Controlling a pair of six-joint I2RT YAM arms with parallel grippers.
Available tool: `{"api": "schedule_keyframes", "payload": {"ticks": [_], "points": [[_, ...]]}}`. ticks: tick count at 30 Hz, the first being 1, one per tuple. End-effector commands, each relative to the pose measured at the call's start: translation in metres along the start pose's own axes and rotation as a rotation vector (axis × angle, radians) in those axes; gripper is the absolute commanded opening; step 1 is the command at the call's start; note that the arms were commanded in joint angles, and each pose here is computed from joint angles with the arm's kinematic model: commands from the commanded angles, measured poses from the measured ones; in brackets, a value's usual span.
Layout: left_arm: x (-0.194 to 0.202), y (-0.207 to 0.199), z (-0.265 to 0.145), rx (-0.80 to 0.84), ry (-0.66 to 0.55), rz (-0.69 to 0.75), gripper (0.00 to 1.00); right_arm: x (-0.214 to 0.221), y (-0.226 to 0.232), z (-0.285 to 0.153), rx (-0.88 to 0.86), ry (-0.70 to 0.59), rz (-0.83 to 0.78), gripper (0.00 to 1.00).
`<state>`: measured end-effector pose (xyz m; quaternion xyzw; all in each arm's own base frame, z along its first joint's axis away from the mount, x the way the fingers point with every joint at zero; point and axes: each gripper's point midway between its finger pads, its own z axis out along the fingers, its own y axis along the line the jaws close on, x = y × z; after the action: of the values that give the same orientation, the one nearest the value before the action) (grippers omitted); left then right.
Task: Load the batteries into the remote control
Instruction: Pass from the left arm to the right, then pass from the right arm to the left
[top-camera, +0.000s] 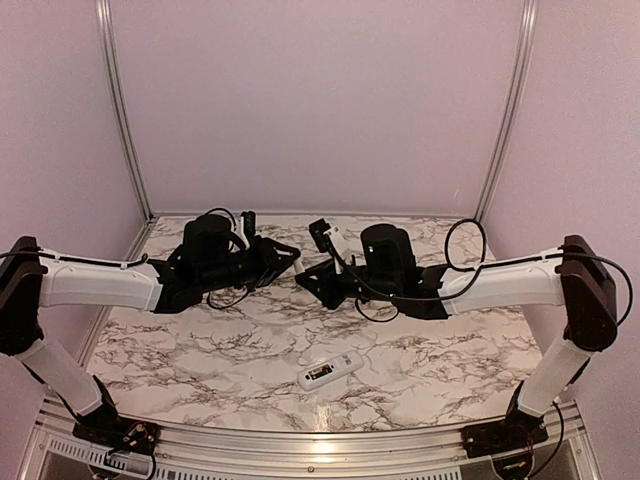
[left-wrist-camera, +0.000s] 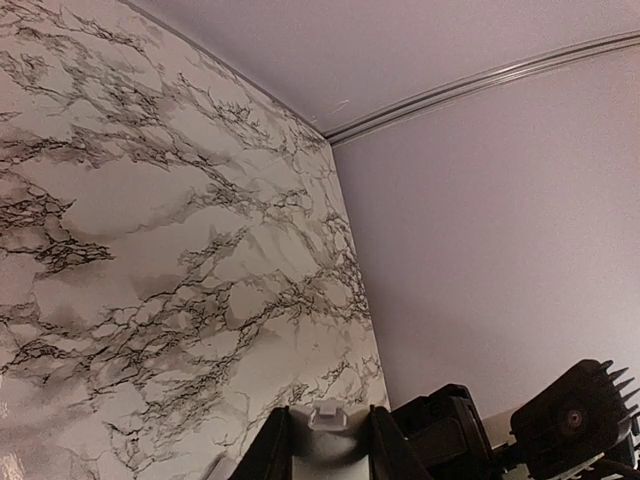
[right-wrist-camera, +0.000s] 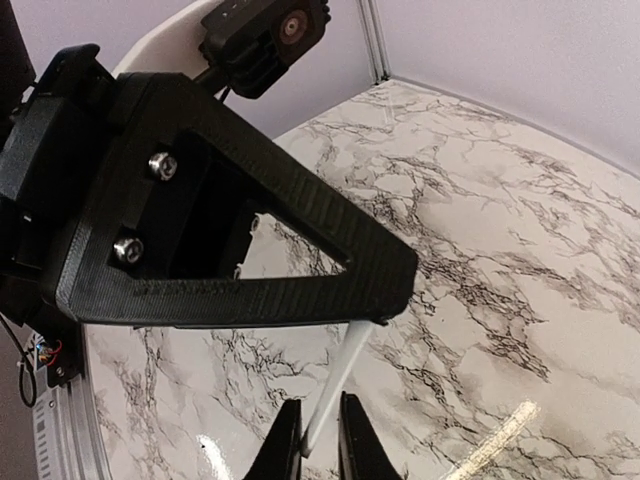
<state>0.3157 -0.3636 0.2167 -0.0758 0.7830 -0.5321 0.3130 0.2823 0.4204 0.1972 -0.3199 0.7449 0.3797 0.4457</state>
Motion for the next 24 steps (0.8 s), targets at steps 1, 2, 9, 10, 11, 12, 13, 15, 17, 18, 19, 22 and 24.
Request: {"api": "schedule_keyframes", "payload": {"ticks": [1, 2, 9, 10, 11, 12, 13, 15, 17, 18, 19, 22, 24], "points": [[0.003, 0.01, 0.004, -0.018, 0.007, 0.02, 0.18, -0.016, 0.003, 0.004, 0.007, -0.029, 0.004, 0.06], [0.004, 0.011, 0.004, -0.021, 0.007, 0.02, 0.17, -0.016, 0.003, 0.004, 0.009, -0.03, 0.005, 0.02], [0.001, 0.006, 0.0, -0.017, 0.0, 0.047, 0.57, -0.018, 0.002, -0.002, 0.023, -0.023, 0.005, 0.0], [0.0, 0.005, -0.003, -0.027, 0.0, 0.072, 0.66, -0.019, 0.003, -0.005, 0.024, -0.02, 0.002, 0.0], [-0.002, 0.002, -0.006, -0.032, -0.004, 0.088, 0.74, -0.017, 0.003, -0.007, 0.024, -0.01, -0.003, 0.0], [-0.004, 0.001, -0.01, -0.046, -0.006, 0.117, 0.81, -0.016, 0.004, -0.01, 0.019, 0.0, -0.009, 0.0], [-0.007, -0.002, -0.016, -0.055, -0.012, 0.154, 0.88, -0.013, 0.005, -0.013, 0.008, 0.015, -0.013, 0.0], [-0.009, -0.008, -0.029, -0.055, -0.014, 0.263, 0.96, -0.007, 0.008, -0.021, -0.039, 0.045, -0.018, 0.0], [-0.009, -0.013, -0.043, -0.054, -0.007, 0.37, 0.98, 0.0, 0.013, -0.031, -0.101, 0.079, -0.021, 0.0], [-0.007, -0.015, -0.05, -0.049, 0.001, 0.427, 0.98, 0.006, 0.016, -0.037, -0.136, 0.096, -0.023, 0.0], [-0.002, -0.017, -0.056, -0.032, 0.025, 0.48, 0.97, 0.009, 0.022, -0.043, -0.184, 0.11, -0.032, 0.0], [0.018, -0.022, -0.069, 0.039, 0.108, 0.6, 0.93, 0.017, 0.04, -0.062, -0.302, 0.149, -0.065, 0.0], [0.033, -0.025, -0.076, 0.101, 0.173, 0.656, 0.86, 0.02, 0.054, -0.073, -0.379, 0.179, -0.094, 0.0]]}}
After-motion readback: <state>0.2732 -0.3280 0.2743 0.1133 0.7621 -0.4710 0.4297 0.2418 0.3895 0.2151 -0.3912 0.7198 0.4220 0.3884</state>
